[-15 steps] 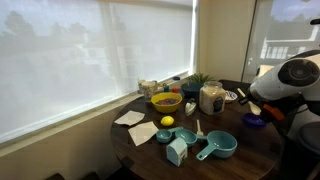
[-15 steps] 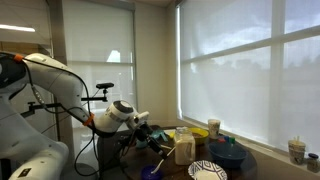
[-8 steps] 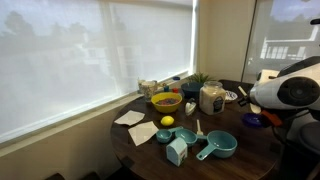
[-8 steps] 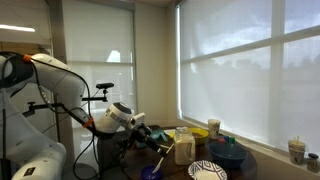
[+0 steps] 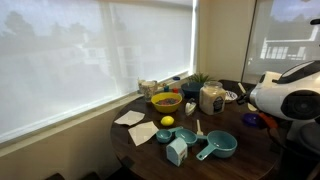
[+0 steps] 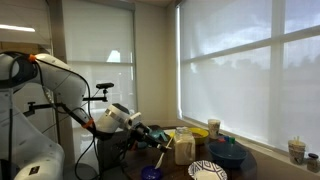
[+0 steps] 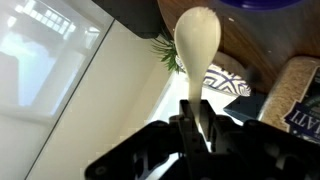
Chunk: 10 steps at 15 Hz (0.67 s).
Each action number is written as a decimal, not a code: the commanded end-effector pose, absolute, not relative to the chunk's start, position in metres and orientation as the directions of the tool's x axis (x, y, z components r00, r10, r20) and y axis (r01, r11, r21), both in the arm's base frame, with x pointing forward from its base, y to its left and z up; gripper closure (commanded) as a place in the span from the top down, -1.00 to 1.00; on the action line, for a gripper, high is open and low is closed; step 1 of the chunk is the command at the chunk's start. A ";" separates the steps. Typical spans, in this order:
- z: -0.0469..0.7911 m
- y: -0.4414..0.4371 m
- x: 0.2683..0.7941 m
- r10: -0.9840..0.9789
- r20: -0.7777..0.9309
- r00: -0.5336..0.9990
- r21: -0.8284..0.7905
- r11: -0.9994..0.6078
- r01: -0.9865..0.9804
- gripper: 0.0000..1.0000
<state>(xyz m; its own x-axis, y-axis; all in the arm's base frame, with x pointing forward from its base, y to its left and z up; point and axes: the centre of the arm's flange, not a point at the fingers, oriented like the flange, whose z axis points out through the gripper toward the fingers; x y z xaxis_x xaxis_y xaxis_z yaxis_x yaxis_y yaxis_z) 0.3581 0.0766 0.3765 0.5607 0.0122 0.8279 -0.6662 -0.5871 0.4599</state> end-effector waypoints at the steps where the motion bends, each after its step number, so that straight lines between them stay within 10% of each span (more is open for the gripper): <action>1: 0.376 0.086 0.365 0.036 0.865 0.501 0.417 -0.609 -0.675 -0.93; 10: 0.377 0.084 0.363 -0.009 0.833 0.553 0.434 -0.609 -0.664 -0.93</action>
<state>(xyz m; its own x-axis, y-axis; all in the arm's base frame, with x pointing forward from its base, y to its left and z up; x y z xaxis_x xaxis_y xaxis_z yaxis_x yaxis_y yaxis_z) 0.3587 0.0828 0.3751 0.5446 0.0476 0.8373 -0.6576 -0.5953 0.4616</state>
